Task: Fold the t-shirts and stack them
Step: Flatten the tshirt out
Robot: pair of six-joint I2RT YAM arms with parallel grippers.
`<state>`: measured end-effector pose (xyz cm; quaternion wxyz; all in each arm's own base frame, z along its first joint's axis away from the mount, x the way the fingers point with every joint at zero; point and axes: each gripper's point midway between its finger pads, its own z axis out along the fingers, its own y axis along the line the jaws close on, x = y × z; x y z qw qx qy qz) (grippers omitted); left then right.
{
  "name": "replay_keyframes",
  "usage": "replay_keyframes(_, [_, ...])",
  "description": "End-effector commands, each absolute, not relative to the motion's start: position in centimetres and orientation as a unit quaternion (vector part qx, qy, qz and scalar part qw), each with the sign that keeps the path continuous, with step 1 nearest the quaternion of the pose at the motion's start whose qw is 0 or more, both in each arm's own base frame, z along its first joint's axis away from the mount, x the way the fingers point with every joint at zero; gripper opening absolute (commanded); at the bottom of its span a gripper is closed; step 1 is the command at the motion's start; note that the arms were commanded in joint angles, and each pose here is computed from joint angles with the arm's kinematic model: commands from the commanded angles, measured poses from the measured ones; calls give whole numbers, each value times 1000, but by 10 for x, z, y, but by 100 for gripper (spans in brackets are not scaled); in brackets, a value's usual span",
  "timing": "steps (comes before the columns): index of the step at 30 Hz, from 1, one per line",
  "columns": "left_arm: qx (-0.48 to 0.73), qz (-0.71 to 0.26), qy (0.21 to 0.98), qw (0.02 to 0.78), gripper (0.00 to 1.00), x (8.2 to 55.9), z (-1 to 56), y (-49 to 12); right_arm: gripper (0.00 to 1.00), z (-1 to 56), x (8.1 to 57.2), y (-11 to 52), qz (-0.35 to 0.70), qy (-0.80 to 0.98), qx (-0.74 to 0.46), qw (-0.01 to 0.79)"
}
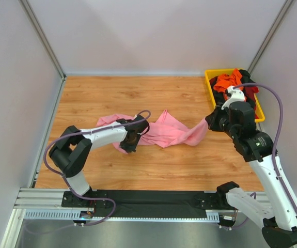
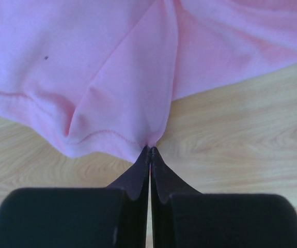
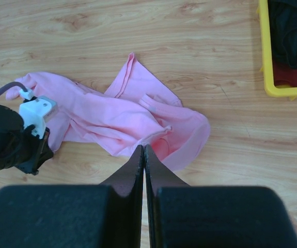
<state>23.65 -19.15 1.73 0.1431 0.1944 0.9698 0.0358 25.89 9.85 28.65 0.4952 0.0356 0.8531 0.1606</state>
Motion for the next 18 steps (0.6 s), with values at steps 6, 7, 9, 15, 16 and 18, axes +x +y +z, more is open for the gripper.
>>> replay_keyframes(6, [137,58,943,299,0,246,187,-152,0,384,258,62,96,797,50,594])
replay_keyframes(7, [129,65,938,314,0,245,206,-144,0,396,256,61,98,789,49,604])
replay_keyframes(9, [94,89,921,367,0,242,265,-116,0,429,246,59,108,767,37,631])
replay_keyframes(15, [0,117,856,503,0,212,405,-38,0,508,203,38,125,689,50,712])
replay_keyframes(16, [-21,102,840,532,0,205,431,-27,0,527,186,30,129,663,57,735])
replay_keyframes(18, [-39,112,827,550,0,194,451,-7,0,548,168,19,133,630,70,762])
